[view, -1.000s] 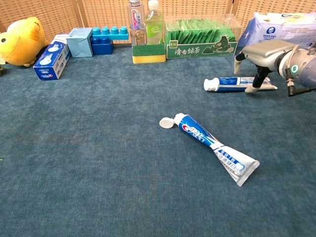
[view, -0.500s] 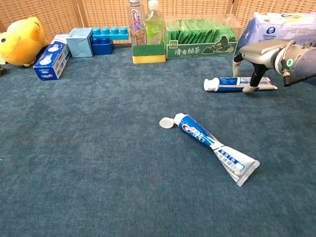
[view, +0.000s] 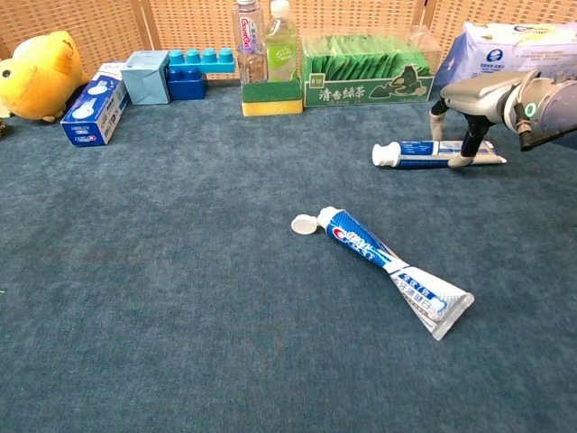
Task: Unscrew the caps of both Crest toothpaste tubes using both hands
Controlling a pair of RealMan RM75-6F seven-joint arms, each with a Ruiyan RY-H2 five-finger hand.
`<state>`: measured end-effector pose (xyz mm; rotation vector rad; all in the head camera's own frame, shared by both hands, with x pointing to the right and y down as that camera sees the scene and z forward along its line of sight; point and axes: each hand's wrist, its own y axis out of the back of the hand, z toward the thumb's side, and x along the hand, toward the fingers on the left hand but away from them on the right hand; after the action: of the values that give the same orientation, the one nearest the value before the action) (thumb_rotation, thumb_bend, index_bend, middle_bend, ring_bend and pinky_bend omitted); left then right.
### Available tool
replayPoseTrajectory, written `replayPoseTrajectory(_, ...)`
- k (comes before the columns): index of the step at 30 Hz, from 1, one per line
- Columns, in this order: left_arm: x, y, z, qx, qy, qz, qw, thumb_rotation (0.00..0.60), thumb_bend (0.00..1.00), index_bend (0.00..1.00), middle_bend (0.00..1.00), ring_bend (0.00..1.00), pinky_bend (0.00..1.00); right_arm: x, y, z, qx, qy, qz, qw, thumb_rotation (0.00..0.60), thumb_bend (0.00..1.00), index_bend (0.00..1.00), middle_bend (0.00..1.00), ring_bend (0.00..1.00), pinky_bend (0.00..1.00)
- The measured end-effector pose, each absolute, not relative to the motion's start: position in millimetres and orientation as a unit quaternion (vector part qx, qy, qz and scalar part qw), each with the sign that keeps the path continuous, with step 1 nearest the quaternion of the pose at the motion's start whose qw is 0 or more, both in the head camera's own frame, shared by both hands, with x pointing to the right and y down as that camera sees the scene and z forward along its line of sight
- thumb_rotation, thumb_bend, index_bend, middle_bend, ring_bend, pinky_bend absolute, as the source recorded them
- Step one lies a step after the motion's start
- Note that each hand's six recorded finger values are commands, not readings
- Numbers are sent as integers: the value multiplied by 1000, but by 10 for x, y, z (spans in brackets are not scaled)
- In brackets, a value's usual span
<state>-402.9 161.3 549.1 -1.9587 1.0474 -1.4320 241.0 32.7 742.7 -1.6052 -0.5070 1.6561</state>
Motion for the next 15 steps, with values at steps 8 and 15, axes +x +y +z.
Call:
replayPoseTrajectory(8,-4037,1635,5485,-718,385,-526,244,600,388,246,0,0,126,2402,317,7470,-626,-184,657,377,600,284,414,232,131,247)
replayPoseTrajectory(15,-4083,1639,5449,-714,393,-526,244,600,389,246,0,0,119,2345,300,7488,-631,-186,658,366,600,312,609,417,312,319)
